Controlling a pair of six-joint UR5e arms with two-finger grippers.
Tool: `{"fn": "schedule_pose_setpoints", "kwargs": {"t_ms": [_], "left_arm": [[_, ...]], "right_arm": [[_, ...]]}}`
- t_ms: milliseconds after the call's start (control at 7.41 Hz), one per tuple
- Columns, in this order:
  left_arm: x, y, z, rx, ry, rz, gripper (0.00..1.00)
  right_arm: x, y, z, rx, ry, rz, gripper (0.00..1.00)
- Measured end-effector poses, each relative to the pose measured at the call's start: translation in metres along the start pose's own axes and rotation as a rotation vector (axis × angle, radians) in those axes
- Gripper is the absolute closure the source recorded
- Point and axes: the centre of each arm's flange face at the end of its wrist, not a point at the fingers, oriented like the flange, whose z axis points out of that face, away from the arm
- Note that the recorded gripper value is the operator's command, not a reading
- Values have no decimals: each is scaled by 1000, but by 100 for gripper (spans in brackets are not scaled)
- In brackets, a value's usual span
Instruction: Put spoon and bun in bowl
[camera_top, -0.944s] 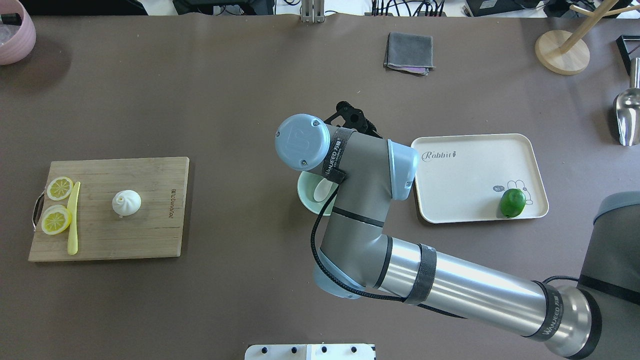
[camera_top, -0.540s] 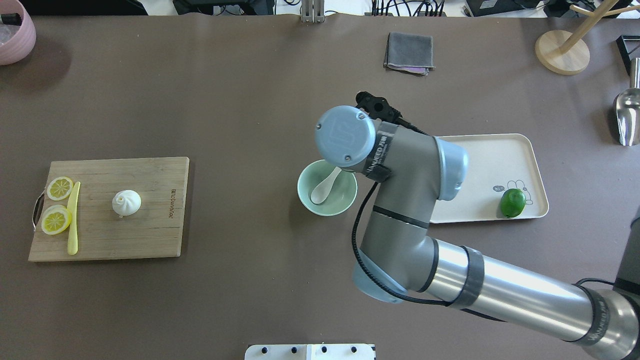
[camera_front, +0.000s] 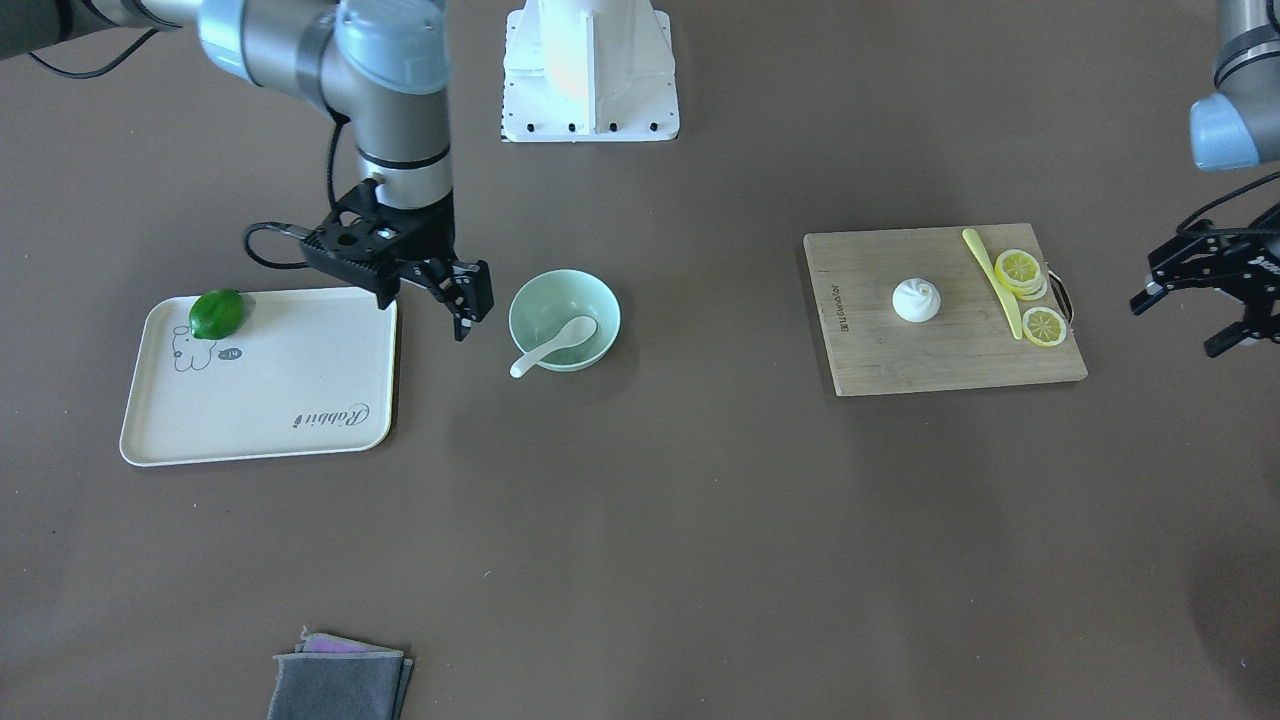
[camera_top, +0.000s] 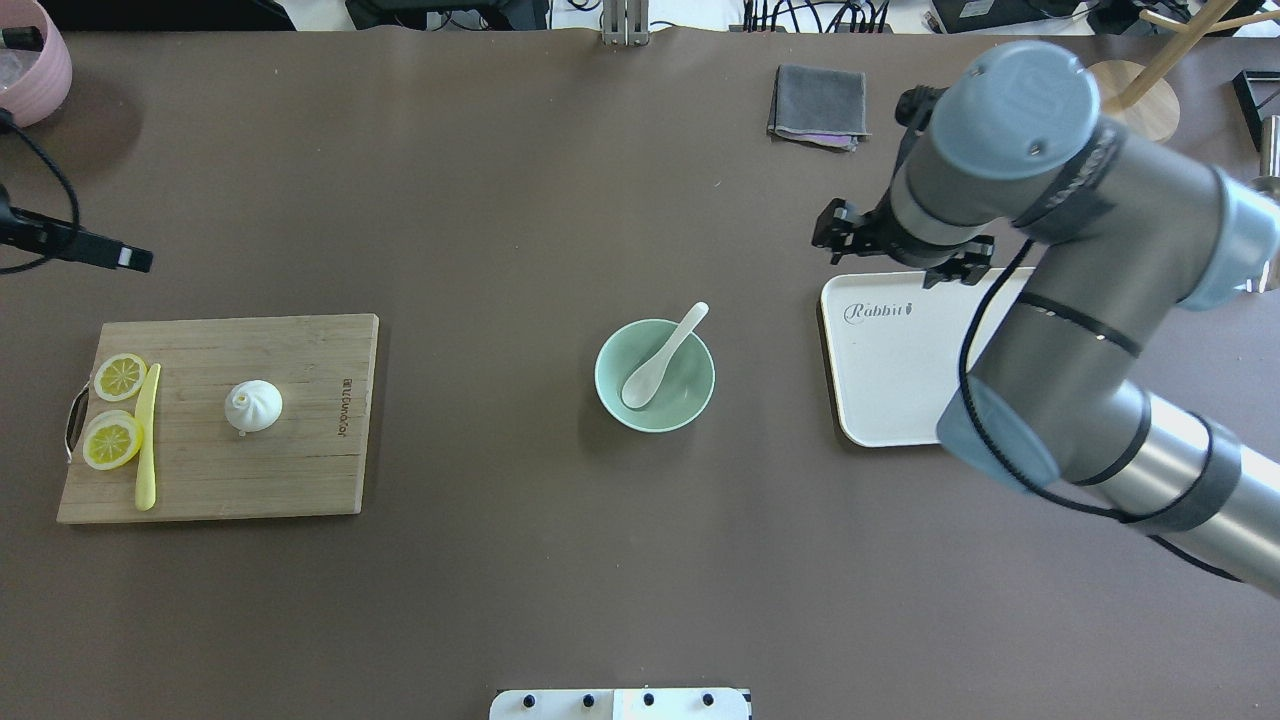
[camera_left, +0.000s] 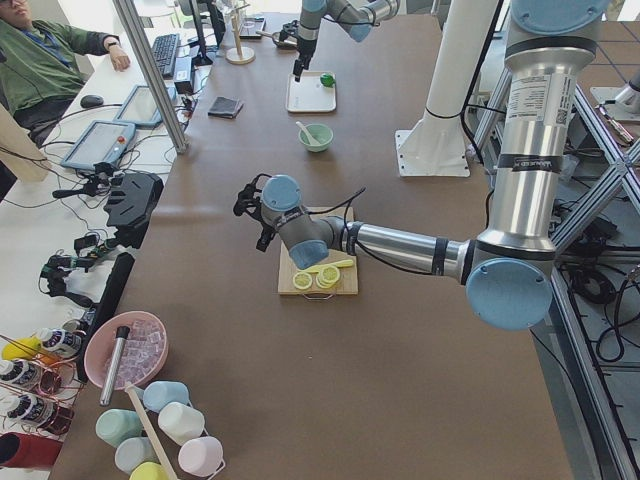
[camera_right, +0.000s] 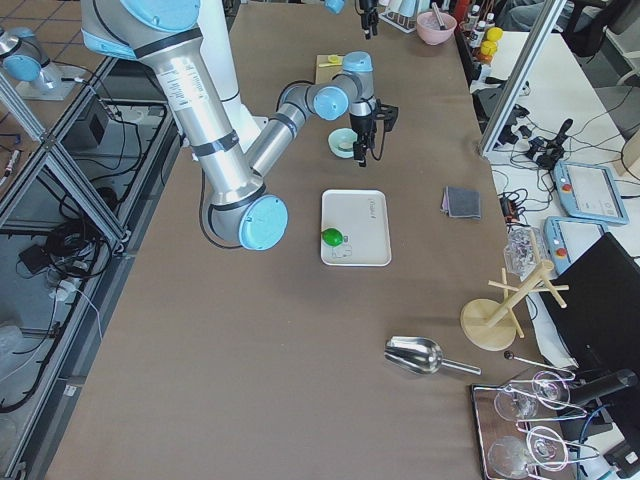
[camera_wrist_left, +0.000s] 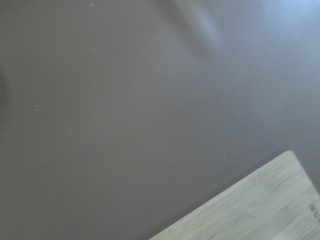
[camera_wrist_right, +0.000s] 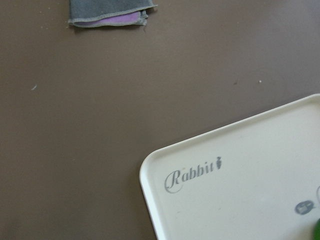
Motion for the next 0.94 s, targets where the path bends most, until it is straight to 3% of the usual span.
{"fn": "schedule_pose_setpoints", "kwargs": {"t_ms": [405,944], "left_arm": [[81,43,79,48,-50,29,1],[67,102,82,10,-128,183,2]], "right_arm": [[158,-90,-29,-108,-54,-259,0],[274,-111,-34,-133,-68,-391,0]]}}
